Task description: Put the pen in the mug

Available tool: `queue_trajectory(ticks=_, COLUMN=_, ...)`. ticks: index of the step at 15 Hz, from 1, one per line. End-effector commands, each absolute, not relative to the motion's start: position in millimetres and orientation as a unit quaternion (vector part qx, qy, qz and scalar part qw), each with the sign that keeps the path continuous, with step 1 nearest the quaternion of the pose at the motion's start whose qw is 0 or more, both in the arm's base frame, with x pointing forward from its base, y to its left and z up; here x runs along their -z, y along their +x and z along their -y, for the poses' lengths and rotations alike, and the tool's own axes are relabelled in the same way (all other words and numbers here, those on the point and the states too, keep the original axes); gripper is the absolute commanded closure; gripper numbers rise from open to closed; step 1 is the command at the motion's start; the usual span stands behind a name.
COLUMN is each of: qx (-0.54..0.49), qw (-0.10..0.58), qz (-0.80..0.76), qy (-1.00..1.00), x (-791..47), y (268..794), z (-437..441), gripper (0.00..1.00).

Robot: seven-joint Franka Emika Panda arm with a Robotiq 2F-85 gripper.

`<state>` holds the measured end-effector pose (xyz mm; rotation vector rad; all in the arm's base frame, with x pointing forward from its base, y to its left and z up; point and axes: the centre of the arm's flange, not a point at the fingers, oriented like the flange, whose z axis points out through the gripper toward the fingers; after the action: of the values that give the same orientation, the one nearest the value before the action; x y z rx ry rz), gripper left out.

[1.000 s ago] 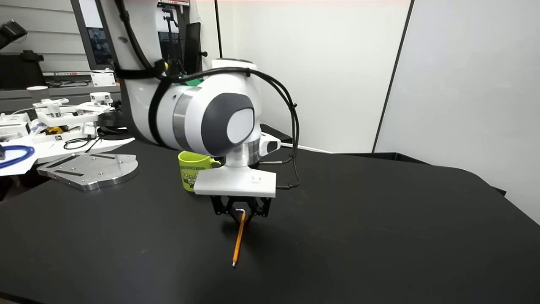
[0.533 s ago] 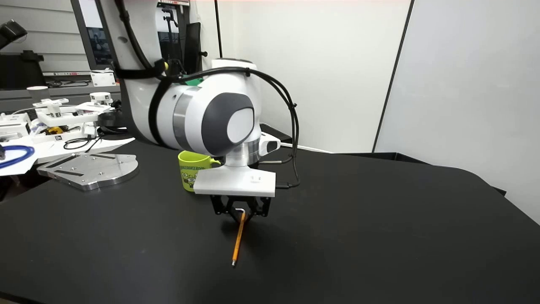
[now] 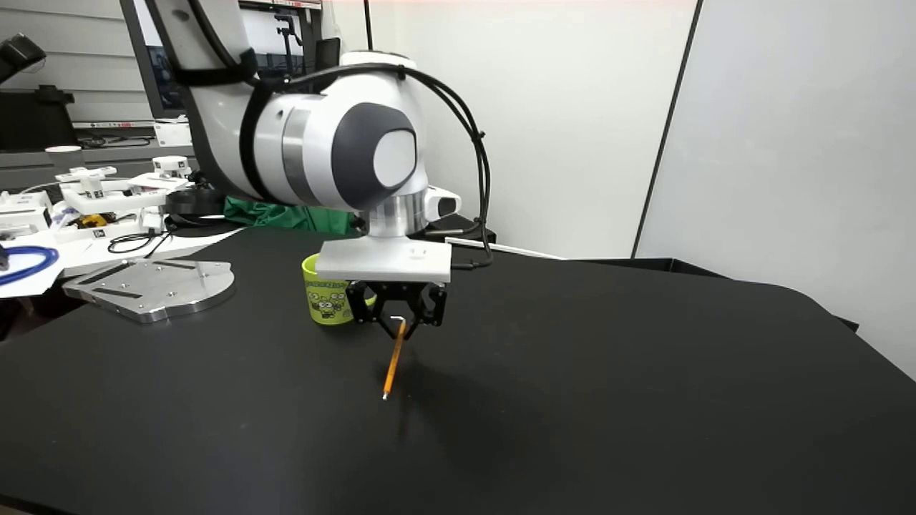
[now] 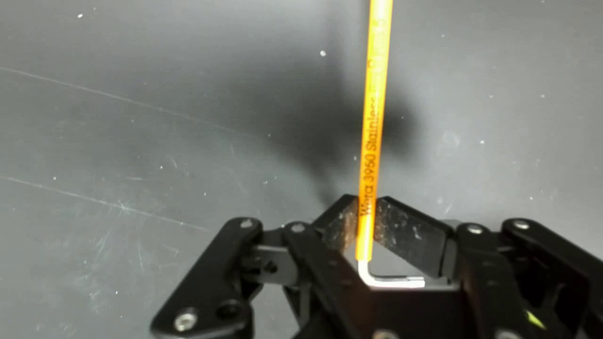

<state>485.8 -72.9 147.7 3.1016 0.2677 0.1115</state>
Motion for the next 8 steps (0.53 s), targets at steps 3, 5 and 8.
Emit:
queue_trajectory(ticks=3, qx=-0.047, qw=0.020, qz=-0.084, qy=0.995, x=-200, y=500, z=55, gripper=0.96)
queue_trajectory(ticks=5, qx=-0.046, qw=0.012, qz=-0.090, qy=0.995, x=-218, y=505, z=49, gripper=0.96)
queue_trajectory(ticks=8, qx=-0.035, qw=0.003, qz=-0.090, qy=0.995, x=-244, y=515, z=40, gripper=0.96)
